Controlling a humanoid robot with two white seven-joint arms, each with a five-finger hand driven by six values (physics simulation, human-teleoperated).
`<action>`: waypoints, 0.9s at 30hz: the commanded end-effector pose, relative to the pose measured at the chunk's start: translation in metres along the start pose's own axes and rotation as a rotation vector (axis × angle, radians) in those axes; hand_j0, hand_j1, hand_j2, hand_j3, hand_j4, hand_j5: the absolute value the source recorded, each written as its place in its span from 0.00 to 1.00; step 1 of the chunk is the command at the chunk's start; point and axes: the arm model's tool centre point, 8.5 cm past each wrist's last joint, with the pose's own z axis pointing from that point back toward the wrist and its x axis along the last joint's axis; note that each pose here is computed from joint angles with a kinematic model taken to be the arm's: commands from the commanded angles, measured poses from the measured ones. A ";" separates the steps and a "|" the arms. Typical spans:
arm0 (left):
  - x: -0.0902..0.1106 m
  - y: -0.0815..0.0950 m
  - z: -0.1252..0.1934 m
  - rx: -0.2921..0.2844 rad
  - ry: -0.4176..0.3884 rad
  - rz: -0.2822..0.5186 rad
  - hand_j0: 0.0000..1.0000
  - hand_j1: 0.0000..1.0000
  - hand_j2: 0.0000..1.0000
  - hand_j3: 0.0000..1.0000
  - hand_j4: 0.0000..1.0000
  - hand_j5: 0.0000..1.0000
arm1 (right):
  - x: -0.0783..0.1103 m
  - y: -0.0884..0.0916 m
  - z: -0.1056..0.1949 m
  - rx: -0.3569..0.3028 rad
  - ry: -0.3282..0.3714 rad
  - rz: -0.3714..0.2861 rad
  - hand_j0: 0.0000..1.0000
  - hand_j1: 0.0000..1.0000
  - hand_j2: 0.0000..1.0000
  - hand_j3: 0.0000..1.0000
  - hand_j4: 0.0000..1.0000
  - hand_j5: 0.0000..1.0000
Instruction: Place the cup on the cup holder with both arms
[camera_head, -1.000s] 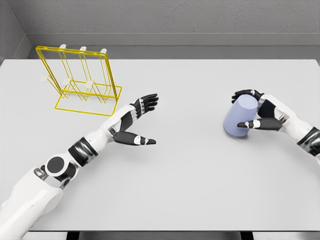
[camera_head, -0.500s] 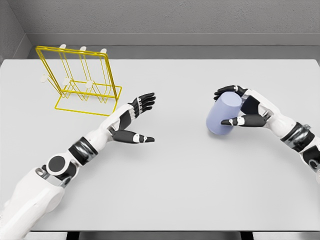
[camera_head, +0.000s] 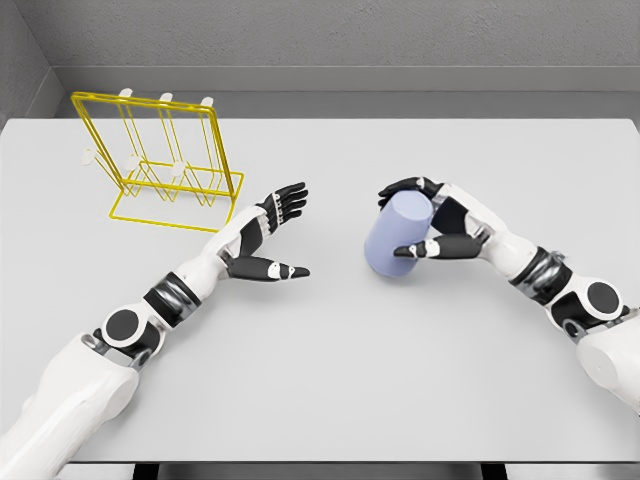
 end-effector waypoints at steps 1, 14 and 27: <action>0.000 0.000 0.000 0.002 -0.003 0.004 1.00 1.00 1.00 1.00 1.00 1.00 | -0.003 0.006 -0.007 0.007 -0.009 -0.014 0.68 0.68 0.68 0.68 0.68 0.68; -0.010 0.001 -0.002 0.028 -0.002 0.026 1.00 1.00 1.00 1.00 1.00 1.00 | -0.025 0.027 -0.030 0.032 0.009 -0.023 0.68 0.68 0.68 0.68 0.68 0.68; -0.010 0.001 0.001 0.033 -0.013 0.026 1.00 1.00 1.00 1.00 1.00 1.00 | -0.037 0.028 -0.048 0.028 0.036 -0.001 0.67 0.67 0.67 0.67 0.67 0.67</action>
